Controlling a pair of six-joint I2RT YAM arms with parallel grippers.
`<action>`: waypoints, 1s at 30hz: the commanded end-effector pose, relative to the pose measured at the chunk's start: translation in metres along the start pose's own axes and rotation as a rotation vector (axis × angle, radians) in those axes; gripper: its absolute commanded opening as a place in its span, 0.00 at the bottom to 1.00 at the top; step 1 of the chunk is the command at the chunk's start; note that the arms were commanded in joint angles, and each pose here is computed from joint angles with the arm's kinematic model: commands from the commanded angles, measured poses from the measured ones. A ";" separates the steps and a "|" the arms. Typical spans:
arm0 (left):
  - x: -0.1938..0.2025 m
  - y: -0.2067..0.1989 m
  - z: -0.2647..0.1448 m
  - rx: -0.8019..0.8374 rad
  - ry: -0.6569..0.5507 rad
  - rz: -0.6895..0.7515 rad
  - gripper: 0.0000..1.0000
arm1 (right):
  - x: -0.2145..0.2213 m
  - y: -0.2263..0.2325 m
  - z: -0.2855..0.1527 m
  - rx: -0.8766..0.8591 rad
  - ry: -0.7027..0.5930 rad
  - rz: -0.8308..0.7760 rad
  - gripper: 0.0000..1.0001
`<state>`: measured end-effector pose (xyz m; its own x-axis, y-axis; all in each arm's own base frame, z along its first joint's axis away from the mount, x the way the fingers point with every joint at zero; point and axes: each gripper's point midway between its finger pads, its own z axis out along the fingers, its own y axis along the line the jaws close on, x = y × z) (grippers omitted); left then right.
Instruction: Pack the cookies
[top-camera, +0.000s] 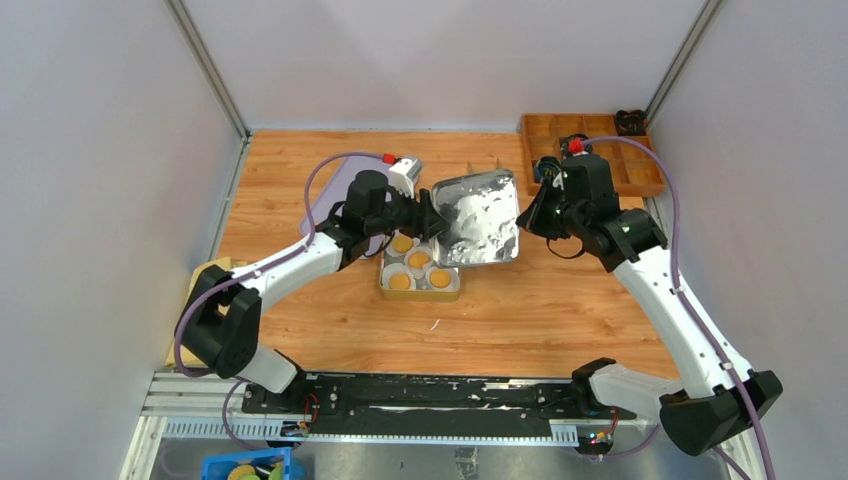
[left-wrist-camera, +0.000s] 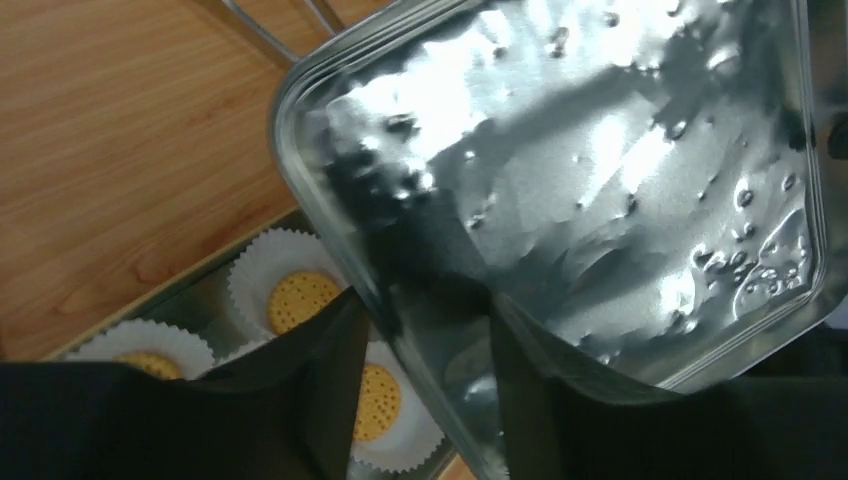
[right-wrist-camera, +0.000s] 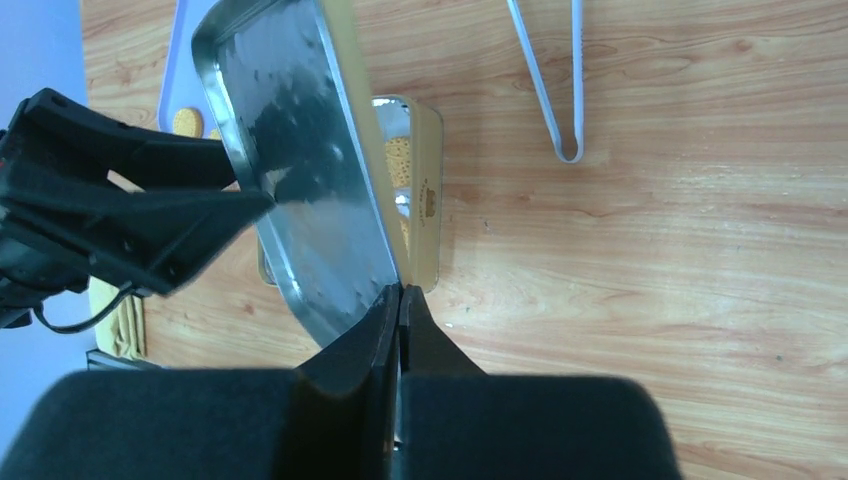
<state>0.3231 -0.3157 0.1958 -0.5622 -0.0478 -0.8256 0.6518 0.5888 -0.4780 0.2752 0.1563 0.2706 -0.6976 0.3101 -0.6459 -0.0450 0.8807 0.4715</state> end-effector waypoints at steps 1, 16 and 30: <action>-0.016 -0.021 0.002 0.083 -0.037 0.028 0.34 | -0.002 0.017 0.000 -0.078 0.000 -0.010 0.00; -0.063 -0.050 -0.032 0.085 -0.125 0.035 0.14 | 0.010 0.004 0.048 -0.030 0.073 -0.079 0.03; -0.095 -0.014 -0.064 -0.265 -0.065 0.106 0.10 | -0.060 -0.012 0.032 0.205 -0.174 -0.418 0.41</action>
<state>0.3337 -0.2772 0.3011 -0.4488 -0.0786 -0.8902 0.5752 0.7370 -0.3550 0.3341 0.1488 0.2483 -0.6448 0.0665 -0.7614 -0.1177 0.9757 0.1850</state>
